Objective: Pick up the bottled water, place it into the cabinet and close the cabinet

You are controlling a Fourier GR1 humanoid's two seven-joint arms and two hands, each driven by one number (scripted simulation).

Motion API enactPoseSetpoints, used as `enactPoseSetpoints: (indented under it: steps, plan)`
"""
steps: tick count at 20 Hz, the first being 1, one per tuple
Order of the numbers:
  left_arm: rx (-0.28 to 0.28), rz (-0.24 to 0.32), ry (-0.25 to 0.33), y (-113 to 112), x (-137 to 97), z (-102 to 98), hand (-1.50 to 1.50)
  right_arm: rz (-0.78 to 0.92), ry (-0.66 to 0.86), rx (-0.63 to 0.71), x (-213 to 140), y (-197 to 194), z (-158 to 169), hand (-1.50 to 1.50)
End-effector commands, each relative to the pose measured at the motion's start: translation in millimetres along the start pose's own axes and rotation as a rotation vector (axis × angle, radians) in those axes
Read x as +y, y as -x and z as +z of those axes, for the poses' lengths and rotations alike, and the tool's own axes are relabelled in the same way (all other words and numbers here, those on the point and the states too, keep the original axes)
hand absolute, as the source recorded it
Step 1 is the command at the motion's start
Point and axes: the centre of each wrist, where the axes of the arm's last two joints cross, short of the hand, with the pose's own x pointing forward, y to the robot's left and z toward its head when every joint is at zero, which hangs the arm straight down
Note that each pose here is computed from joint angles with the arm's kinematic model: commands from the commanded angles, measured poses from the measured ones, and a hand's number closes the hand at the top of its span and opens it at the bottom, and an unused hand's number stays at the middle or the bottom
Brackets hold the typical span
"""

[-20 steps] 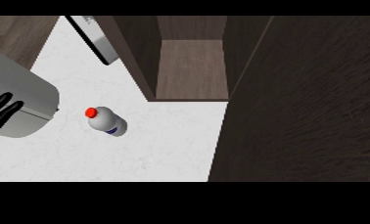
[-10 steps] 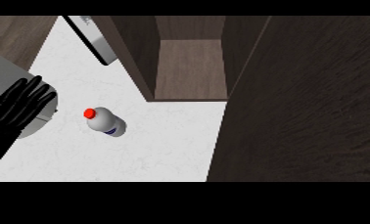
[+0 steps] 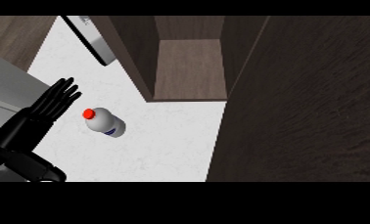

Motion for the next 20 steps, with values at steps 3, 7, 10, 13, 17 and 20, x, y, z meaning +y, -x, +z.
enactPoseSetpoints:
  steps: [3, 7, 10, 13, 17, 20]
  plan:
    - [0.047, 0.006, 0.000, 43.8, 2.5, -25.6, -1.50, 0.061, 0.022, -0.052, -0.4, -23.8, 18.1, -1.50]
    - [0.080, 0.024, -0.004, 66.2, 27.0, -10.5, -1.50, 0.066, 0.039, -0.031, 4.6, -16.7, 9.6, -1.50]
    - [0.078, 0.030, -0.001, 81.1, 15.8, -20.2, -1.50, 0.062, 0.035, -0.047, 5.7, -22.4, 19.0, -1.50]
    - [0.077, 0.017, -0.011, 94.9, 15.4, -17.8, -1.50, 0.059, 0.040, -0.059, 2.7, -29.0, 18.4, -1.50]
    - [0.093, 0.060, -0.028, 125.2, 5.8, -13.7, -1.50, 0.052, 0.041, -0.062, 4.6, -22.2, 20.5, -1.50]
    - [0.057, 0.064, -0.023, 113.9, 30.4, -16.2, -1.50, 0.077, 0.045, -0.063, -3.5, -19.3, 6.0, -1.50]
